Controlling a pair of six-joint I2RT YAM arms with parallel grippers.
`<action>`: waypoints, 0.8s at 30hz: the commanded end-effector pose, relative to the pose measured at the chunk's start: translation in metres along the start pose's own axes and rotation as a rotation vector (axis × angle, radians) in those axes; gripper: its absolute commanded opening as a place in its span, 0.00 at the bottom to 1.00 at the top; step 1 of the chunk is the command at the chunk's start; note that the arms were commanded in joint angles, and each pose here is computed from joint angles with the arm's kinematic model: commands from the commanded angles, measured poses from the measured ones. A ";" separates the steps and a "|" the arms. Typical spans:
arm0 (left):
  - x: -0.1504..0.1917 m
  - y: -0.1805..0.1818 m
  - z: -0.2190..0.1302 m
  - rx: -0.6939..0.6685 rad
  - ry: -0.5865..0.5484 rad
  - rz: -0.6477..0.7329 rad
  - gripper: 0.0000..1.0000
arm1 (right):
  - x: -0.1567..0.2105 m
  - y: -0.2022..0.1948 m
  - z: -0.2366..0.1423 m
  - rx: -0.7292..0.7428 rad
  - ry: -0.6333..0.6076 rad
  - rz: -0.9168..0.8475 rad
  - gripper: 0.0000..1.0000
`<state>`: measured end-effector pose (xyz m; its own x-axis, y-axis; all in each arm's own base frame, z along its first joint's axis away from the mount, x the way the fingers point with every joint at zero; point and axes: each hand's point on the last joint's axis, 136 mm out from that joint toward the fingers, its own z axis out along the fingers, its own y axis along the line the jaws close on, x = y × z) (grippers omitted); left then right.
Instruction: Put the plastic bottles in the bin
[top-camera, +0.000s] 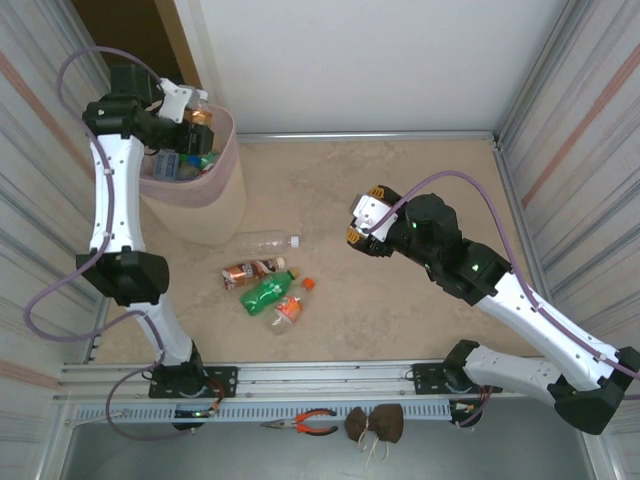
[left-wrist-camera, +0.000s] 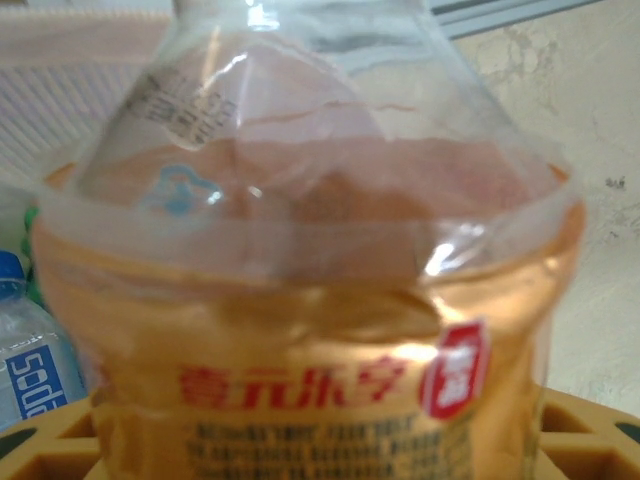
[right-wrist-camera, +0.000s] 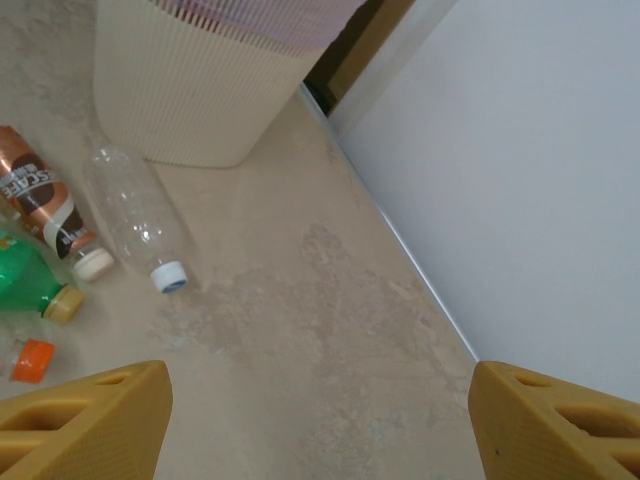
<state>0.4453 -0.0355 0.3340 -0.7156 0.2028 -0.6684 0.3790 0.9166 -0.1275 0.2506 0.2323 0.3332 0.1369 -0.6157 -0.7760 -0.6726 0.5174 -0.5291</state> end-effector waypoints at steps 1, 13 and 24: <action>0.010 0.003 0.000 0.001 0.050 -0.001 0.49 | -0.010 -0.005 -0.005 0.004 -0.023 0.005 0.77; 0.063 0.015 0.056 0.051 0.252 -0.058 0.49 | -0.005 0.002 -0.003 -0.009 -0.011 -0.007 0.77; 0.064 0.017 0.061 0.046 0.241 -0.081 0.68 | 0.001 0.004 0.001 -0.002 0.002 -0.009 0.77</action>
<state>0.4461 -0.0281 0.2511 -0.8455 0.2185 -0.4871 0.3486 0.9170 -0.1937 0.2492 0.2336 0.3327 0.1395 -0.6158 -0.7755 -0.6765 0.5126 -0.5287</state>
